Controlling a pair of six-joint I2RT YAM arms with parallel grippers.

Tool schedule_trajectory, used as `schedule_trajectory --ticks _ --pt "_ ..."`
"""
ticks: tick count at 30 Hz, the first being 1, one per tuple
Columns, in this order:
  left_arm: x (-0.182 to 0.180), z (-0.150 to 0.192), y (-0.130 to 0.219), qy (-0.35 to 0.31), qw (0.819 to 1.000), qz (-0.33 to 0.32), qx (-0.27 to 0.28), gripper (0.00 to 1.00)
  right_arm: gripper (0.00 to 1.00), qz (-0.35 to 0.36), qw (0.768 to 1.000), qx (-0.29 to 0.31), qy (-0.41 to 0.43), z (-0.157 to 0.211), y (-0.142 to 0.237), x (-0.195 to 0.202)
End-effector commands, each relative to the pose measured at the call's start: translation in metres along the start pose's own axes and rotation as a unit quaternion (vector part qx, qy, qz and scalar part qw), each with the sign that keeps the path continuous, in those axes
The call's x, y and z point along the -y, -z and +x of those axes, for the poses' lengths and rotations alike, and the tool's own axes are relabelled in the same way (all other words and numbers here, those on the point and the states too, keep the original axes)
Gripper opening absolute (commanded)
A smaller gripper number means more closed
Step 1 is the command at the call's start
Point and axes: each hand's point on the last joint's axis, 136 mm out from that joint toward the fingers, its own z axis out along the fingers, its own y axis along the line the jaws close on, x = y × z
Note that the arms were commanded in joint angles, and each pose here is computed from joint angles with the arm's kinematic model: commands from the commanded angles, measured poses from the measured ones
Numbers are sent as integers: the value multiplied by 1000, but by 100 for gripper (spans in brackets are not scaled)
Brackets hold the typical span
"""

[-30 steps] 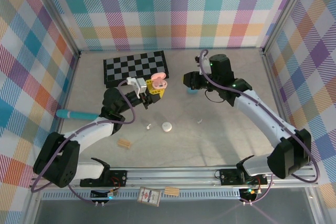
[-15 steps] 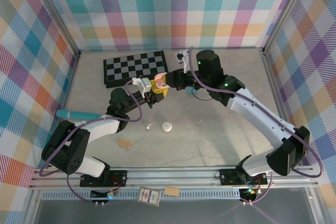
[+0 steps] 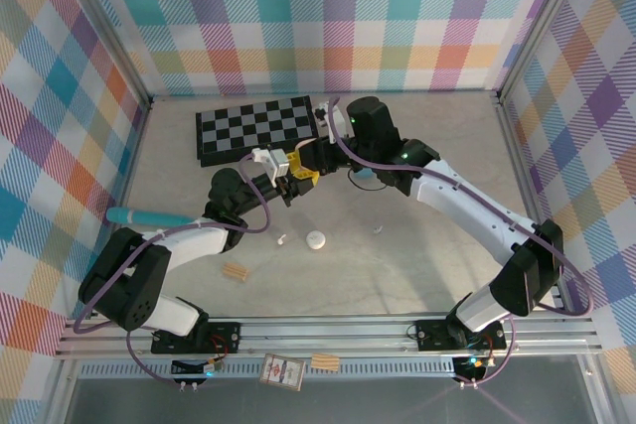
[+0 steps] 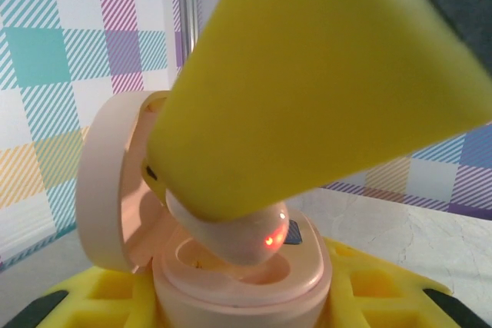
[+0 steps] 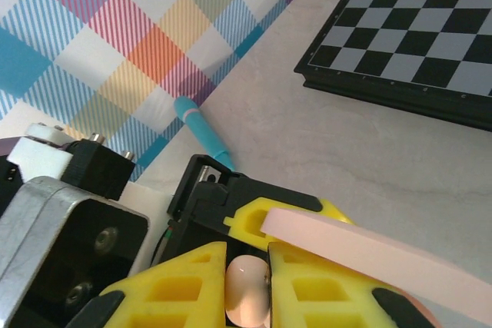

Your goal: Insert wireless bluetooth earbuds into charging case

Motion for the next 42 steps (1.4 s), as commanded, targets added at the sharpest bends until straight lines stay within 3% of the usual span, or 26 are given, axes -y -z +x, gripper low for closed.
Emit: schedule_trajectory --ticks 1,24,42 --pt "5 -27 -1 -25 999 6 37 32 18 7 1000 8 15 -7 1 -3" --pt "2 -35 -5 -7 999 -2 41 32 22 9 1000 -17 -9 11 -10 5" --pt "7 -39 -3 -9 999 9 40 32 30 45 999 10 10 -9 3 9"
